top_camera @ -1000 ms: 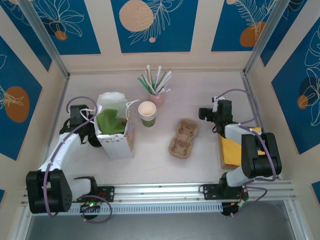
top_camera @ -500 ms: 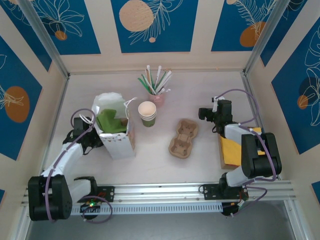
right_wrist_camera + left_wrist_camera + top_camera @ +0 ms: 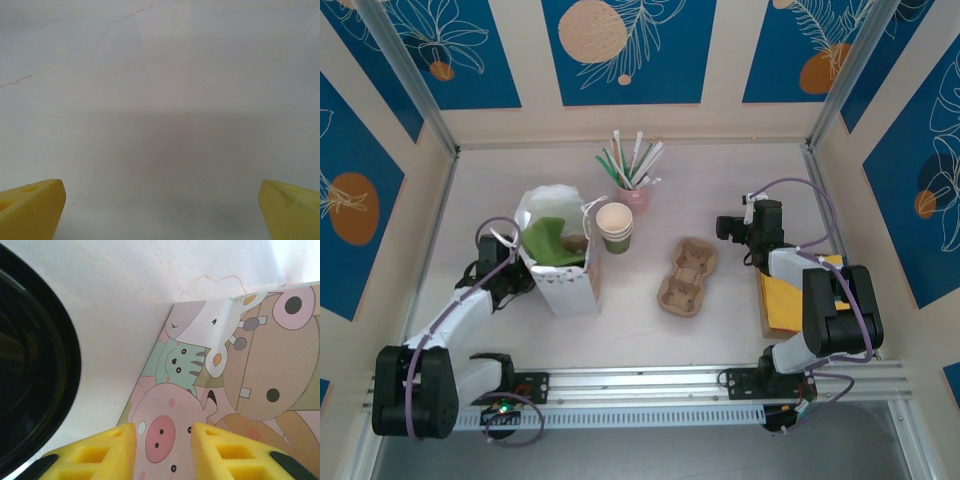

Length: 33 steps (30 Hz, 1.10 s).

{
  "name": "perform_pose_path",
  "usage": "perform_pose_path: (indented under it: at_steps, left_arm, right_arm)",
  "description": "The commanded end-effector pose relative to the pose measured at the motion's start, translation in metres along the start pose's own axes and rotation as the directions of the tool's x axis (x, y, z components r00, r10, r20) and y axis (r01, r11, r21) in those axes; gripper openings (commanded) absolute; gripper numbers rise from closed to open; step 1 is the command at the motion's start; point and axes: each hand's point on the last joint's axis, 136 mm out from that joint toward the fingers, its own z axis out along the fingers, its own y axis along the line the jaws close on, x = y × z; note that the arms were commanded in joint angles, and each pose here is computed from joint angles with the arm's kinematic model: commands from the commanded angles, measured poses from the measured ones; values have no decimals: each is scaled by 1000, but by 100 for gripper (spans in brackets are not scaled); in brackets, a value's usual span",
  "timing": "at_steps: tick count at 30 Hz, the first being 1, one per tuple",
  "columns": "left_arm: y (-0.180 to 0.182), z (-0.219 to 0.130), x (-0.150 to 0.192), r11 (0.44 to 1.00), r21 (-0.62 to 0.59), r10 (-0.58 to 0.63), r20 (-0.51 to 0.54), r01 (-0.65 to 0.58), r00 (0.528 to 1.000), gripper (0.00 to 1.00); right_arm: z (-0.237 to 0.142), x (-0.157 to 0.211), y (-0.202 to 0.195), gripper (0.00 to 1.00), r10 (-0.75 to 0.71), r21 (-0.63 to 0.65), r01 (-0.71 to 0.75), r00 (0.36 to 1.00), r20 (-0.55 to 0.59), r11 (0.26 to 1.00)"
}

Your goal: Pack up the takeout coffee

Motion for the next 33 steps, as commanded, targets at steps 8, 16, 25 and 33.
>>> perform_pose_path:
  at_steps: [8,16,25,33]
  left_arm:
    - [12,-32,-26,972,-198,145,95,-124,985,57]
    - [4,-55,-55,950,-258,220,150,-177,964,81]
    - [-18,-77,-104,910,-322,340,214,-262,916,100]
    - [-21,-84,-145,888,-384,385,315,-255,868,100]
  right_arm:
    - [-1,-6,1,99,-24,16,23,1000,17,1000]
    - [-2,-6,2,99,-24,12,24,1000,18,1000]
    - [-2,-5,2,99,-24,7,24,1000,15,1000]
    - [-3,-6,2,99,-24,1,24,999,25,1000]
